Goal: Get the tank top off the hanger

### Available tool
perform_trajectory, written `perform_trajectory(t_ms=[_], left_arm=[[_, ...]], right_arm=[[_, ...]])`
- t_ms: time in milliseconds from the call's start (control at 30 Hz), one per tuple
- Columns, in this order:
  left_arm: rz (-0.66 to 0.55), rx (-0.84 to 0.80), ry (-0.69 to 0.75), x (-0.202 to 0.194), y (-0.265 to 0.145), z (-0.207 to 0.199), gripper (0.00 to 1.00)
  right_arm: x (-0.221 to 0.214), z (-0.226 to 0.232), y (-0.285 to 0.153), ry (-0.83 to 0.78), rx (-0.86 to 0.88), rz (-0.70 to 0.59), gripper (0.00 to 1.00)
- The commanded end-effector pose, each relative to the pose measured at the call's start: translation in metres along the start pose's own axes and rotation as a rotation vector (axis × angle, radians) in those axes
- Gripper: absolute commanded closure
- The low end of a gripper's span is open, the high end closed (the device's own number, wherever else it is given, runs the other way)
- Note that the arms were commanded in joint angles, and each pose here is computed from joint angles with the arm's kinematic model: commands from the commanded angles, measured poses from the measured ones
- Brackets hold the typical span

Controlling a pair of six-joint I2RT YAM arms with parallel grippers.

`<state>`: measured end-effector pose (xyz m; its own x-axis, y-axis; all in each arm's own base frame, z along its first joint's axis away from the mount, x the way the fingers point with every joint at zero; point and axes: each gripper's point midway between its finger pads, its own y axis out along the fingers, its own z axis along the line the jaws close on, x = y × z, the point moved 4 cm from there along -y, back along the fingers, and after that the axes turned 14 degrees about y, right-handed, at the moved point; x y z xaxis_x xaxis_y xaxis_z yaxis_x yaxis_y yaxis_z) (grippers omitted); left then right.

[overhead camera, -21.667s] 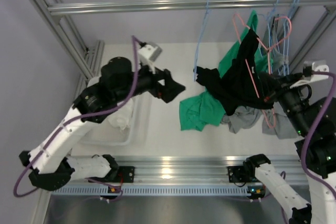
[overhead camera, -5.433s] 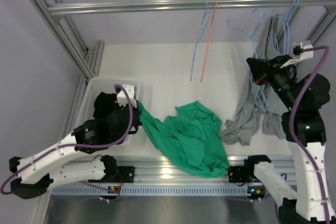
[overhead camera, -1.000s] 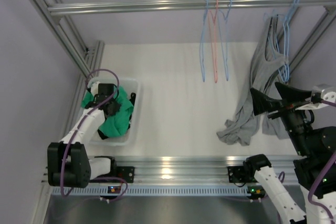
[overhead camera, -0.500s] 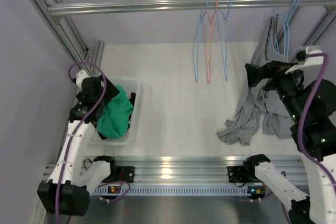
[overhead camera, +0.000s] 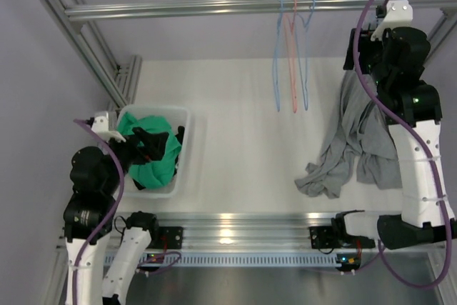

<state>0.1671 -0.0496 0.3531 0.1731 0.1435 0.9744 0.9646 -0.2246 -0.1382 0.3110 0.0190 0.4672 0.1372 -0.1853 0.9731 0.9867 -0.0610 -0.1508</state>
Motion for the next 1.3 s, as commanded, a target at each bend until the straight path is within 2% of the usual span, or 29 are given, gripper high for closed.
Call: perform_trajectory(t_ms=[0, 67, 333, 433, 1000, 1233, 1267], left_arm=[[0.127, -0.148, 0.039, -0.045, -0.002, -0.013, 0.01], [0.158, -0.127, 0.038, -0.056, 0.001, -0.010, 0.01], [0.152, -0.109, 0.034, -0.057, 0.000, -0.008, 0.01], [0.152, -0.115, 0.031, -0.057, 0.000, -0.009, 0.01], [0.163, -0.118, 0.026, -0.059, 0.002, -0.010, 0.01], [0.164, -0.114, 0.024, -0.060, 0.002, -0.009, 0.01], [0.164, -0.114, 0.024, -0.060, 0.003, -0.009, 0.01]], right_arm=[[0.020, -0.019, -0.009, -0.035, -0.068, -0.031, 0.30], [0.020, -0.023, -0.003, -0.037, -0.078, -0.022, 0.32], [0.016, -0.035, 0.005, -0.051, -0.100, 0.009, 0.38], [0.010, -0.054, 0.014, -0.039, -0.156, 0.034, 0.38], [-0.017, -0.069, 0.046, 0.011, -0.149, 0.132, 0.45], [-0.029, -0.064, 0.058, 0.036, -0.106, 0.174, 0.54], [-0.026, -0.063, 0.059, 0.045, -0.106, 0.163, 0.59]])
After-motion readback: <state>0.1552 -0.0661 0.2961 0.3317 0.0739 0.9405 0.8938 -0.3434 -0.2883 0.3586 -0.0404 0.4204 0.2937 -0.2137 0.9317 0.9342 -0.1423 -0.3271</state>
